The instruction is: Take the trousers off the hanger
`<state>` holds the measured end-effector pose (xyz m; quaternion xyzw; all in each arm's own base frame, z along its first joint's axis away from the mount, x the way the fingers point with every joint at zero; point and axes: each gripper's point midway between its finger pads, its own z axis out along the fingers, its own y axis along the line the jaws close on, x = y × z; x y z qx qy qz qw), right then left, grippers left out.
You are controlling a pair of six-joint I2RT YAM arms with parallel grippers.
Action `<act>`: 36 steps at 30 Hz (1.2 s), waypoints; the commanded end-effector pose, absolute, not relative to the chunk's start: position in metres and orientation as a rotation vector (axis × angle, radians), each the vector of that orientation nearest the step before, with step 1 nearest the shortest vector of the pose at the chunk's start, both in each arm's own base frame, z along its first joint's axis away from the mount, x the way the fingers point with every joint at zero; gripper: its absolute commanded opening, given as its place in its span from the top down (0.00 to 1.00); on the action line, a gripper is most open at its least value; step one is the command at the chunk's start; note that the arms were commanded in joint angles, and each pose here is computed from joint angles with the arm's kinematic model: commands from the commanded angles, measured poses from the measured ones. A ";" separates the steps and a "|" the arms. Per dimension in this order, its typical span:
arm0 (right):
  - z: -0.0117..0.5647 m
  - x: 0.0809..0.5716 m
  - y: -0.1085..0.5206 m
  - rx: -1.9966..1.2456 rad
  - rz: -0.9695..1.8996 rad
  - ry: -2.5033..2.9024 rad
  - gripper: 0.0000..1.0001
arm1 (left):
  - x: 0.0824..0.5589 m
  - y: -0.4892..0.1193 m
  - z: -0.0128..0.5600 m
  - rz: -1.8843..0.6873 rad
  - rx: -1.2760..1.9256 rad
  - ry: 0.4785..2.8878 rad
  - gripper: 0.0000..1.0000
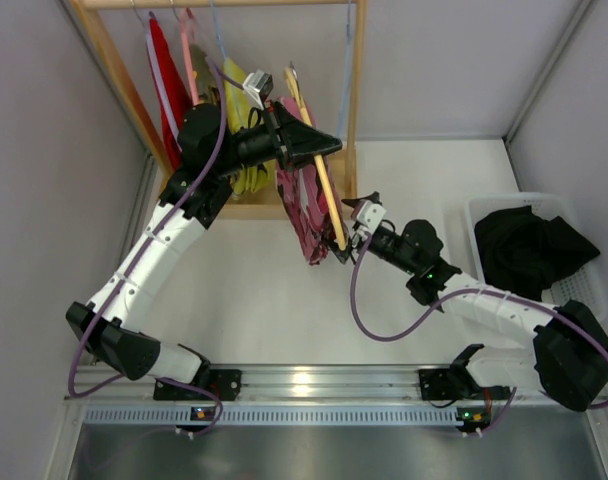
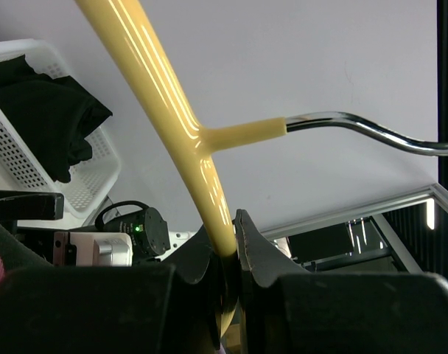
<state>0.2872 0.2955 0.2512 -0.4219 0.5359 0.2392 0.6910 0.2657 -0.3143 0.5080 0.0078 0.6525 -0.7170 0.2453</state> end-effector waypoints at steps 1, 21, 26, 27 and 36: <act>0.294 0.294 0.302 -0.856 0.533 1.117 0.01 | 0.218 -0.288 0.597 -1.965 0.262 1.391 1.00; 0.366 0.302 0.290 -0.732 0.475 0.977 0.02 | 0.222 -0.290 0.583 -1.969 0.232 1.428 1.00; 0.372 0.300 0.289 -0.720 0.477 0.960 0.11 | 0.222 -0.290 0.581 -1.967 0.238 1.431 1.00; 0.376 0.299 0.288 -0.715 0.479 0.952 0.18 | 0.221 -0.290 0.580 -1.966 0.238 1.432 1.00; 0.411 0.288 0.279 -0.686 0.512 0.924 1.00 | 0.229 -0.293 0.560 -1.949 0.216 1.482 1.00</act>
